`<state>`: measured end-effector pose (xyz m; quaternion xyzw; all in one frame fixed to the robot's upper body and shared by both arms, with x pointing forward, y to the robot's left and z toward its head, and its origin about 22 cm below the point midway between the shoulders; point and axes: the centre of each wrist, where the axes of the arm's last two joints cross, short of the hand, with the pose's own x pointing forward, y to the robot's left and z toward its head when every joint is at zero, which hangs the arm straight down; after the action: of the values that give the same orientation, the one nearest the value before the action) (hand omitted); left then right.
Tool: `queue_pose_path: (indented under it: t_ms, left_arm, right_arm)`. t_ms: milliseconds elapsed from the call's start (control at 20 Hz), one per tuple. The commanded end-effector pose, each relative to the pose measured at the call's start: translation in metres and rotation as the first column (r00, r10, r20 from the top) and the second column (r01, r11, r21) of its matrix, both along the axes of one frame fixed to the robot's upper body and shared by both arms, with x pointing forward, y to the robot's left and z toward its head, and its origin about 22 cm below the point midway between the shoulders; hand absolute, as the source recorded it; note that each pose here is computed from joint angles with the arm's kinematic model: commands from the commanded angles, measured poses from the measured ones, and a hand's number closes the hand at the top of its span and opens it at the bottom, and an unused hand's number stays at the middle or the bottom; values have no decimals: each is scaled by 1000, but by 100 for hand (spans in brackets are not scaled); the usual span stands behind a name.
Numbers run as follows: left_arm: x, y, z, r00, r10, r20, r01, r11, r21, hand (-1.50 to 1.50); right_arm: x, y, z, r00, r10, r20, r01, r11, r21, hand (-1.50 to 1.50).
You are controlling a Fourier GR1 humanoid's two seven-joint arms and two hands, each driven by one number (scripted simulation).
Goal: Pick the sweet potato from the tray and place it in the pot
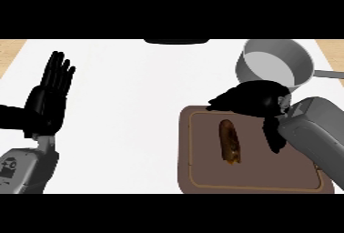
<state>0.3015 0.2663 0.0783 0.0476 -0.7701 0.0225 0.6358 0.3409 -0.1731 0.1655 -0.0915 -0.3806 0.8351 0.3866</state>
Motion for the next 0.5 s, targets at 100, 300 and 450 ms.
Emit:
queue_pose_path:
  t_ms: [100,300,450]
  left_arm:
    - [-10,6,18,1000,-7,12,7,1000,0,0]
    - [-3,10,0,1000,-18,-6,18,1000,-8,0]
    - [12,10,16,1000,6,0,-6,1000,2,0]
  right_arm:
    - [-9,-8,-25,1000,14,-18,-15,1000,-19,-150]
    - [-16,7,-48,999,35,1,-35,998,45,-150]
    - [-21,7,-34,999,38,13,-39,996,76,-150]
